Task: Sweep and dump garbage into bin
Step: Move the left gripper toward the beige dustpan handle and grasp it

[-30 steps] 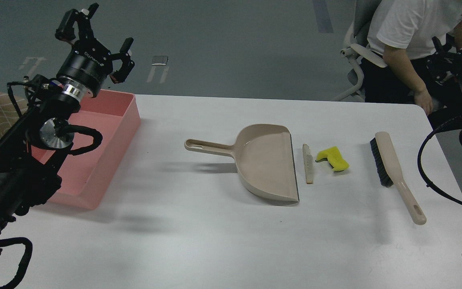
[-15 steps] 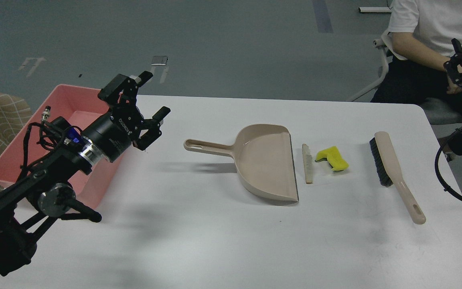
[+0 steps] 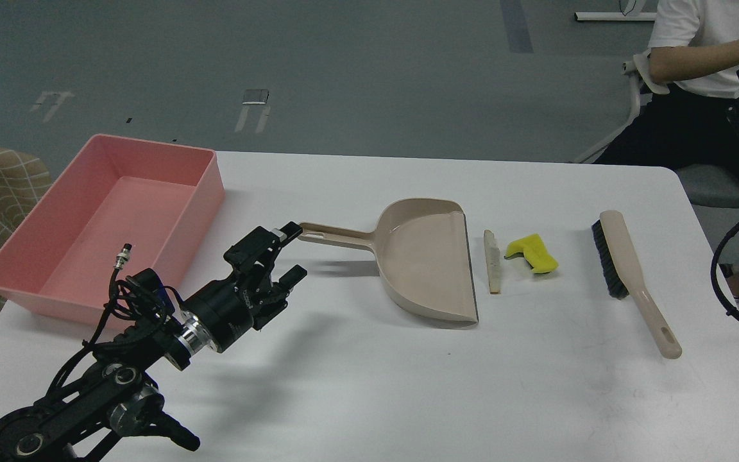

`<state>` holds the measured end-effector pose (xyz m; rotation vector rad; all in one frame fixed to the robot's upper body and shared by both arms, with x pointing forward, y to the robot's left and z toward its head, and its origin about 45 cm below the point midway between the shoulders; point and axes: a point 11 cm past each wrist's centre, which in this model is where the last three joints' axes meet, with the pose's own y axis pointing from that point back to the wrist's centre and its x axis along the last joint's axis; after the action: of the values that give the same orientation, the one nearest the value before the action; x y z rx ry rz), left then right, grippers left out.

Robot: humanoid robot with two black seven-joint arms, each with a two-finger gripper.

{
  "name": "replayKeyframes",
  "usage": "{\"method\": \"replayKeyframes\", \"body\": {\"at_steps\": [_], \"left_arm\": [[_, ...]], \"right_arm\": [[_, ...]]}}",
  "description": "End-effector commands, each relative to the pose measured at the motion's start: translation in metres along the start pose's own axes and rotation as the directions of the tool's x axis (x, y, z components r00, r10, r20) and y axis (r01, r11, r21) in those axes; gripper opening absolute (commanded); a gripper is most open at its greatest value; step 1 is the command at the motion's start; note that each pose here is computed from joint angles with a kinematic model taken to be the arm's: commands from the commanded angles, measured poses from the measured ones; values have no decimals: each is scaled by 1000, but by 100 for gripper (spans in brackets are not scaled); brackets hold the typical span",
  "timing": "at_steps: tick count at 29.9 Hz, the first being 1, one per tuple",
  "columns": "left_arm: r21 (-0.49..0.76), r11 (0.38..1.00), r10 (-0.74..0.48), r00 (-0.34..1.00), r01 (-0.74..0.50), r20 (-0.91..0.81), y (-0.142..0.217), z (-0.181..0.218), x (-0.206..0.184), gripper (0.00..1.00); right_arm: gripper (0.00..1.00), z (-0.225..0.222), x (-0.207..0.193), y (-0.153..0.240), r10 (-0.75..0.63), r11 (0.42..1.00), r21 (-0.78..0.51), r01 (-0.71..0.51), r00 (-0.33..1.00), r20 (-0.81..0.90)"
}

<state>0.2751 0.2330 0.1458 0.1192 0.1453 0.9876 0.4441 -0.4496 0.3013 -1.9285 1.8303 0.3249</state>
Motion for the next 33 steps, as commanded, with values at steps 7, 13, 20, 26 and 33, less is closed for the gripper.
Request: {"method": "replayKeyframes", "body": {"at_steps": [7,13,20,26,33], "left_arm": [[44,998,37,999,-39,38,-32,-14,20,91],[71,994,78,996,-81,44,-42,-23,37,91],[96,988,118,993,-120,20,-62,-36,43,92],[80,990,114,993,-113,-4,-70,-35,33,91],[79,991,110,994,-110,6,-71,-34,33,49]], "right_arm": [[100,4,13,11,27,999,-20,-28,999,-18],[100,-5,17,13,32,999,-14,-32,999,-38],[100,-6,26,20,52,999,-11,-53,998,-39],[100,0,33,26,69,997,-24,-70,997,-39],[100,1,32,26,67,997,-25,-67,997,-35]]}}
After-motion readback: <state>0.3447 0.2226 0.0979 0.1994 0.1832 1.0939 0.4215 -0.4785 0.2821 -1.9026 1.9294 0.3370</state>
